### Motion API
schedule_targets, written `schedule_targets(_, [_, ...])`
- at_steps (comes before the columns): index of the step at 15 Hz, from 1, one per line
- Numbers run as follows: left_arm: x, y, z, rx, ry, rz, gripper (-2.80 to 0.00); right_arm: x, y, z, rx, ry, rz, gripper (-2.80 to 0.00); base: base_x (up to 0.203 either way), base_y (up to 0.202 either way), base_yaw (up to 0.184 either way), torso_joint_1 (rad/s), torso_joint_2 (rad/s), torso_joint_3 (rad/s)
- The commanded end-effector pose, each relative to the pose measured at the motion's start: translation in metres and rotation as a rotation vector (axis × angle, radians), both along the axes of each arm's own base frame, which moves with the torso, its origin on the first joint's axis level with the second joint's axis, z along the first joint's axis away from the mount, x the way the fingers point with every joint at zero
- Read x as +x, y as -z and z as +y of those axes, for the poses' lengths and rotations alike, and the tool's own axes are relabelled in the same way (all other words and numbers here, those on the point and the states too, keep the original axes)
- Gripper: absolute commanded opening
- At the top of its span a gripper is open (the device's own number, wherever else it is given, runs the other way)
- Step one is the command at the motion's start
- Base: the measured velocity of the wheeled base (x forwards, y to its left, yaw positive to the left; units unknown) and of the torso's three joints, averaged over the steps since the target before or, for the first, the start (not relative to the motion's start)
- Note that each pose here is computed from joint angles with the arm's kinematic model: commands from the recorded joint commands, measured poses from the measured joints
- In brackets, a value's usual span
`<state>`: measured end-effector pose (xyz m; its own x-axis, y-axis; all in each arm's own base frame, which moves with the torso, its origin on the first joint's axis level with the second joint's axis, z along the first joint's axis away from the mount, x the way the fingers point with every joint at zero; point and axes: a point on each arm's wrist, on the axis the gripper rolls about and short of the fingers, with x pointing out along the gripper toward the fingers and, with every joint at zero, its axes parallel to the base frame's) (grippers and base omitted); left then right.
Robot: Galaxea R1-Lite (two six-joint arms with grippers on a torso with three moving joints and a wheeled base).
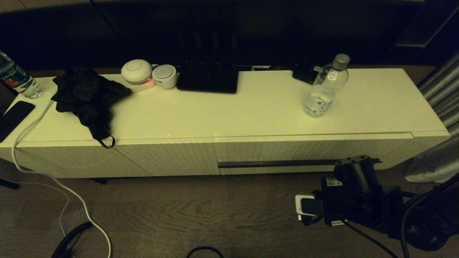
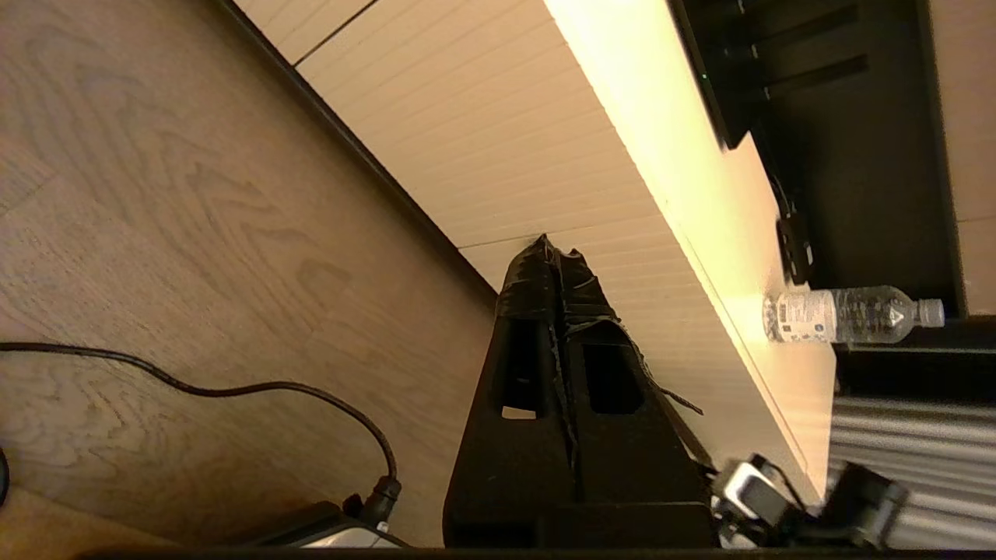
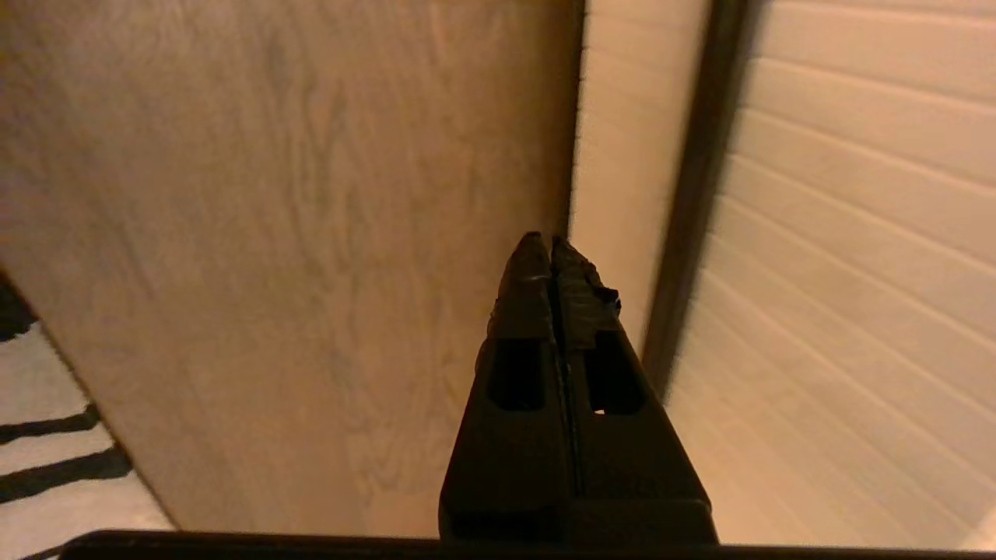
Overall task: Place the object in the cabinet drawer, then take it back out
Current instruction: Open the drawer
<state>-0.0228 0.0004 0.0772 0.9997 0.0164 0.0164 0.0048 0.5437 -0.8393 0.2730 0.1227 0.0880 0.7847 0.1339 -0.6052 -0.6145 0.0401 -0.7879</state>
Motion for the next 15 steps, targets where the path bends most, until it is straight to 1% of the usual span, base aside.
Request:
schedule_targets(1, [0.0, 0.0, 0.0, -0.006, 0.0, -0.002, -2.8, 0.009, 0.011, -0.002, -0.029, -0.011, 0.029, -2.8, 0.0, 0.0, 0.0, 0.0, 0.0, 0.0])
schedule_targets(3, [0.0, 0.0, 0.0, -0.006, 0.0, -0.002, -2.8, 0.013, 0.008, -0.004, -0.053, -0.056, 0.013, -2.8, 0.0, 0.0, 0.0, 0.0, 0.0, 0.0])
schedule_targets(6, [0.0, 0.0, 0.0, -0.006, 0.0, -0.002, -2.8, 0.013, 0.003, -0.004, -0.039, -0.071, -0.001, -2.8, 0.0, 0.0, 0.0, 0.0, 0.0, 0.0])
schedule_targets(7, [0.0, 0.0, 0.0, -0.006, 0.0, -0.002, -2.8, 0.011, 0.004, -0.004, -0.026, -0.096, 0.007, 0.0, 0.0, 0.0, 0.0, 0.0, 0.0, 0.0])
schedule_targets(8, [0.0, 0.0, 0.0, -0.006, 0.0, -0.002, -2.8, 0.01, 0.003, -0.005, -0.027, -0.11, 0.008, 0.0, 0.0, 0.0, 0.0, 0.0, 0.0, 0.0])
schedule_targets(11, [0.0, 0.0, 0.0, -0.006, 0.0, -0.002, -2.8, 0.014, 0.001, -0.009, -0.031, -0.107, 0.002, 0.0, 0.0, 0.0, 0.0, 0.0, 0.0, 0.0])
schedule_targets(13, [0.0, 0.0, 0.0, -0.006, 0.0, -0.002, -2.8, 0.017, 0.003, -0.013, -0.054, -0.106, -0.001, 0.0, 0.0, 0.0, 0.0, 0.0, 0.0, 0.0])
schedule_targets(15, [0.0, 0.0, 0.0, -0.006, 0.0, -0.002, -2.8, 0.024, 0.007, -0.014, -0.061, -0.099, 0.006, 0.0, 0.0, 0.0, 0.0, 0.0, 0.0, 0.0])
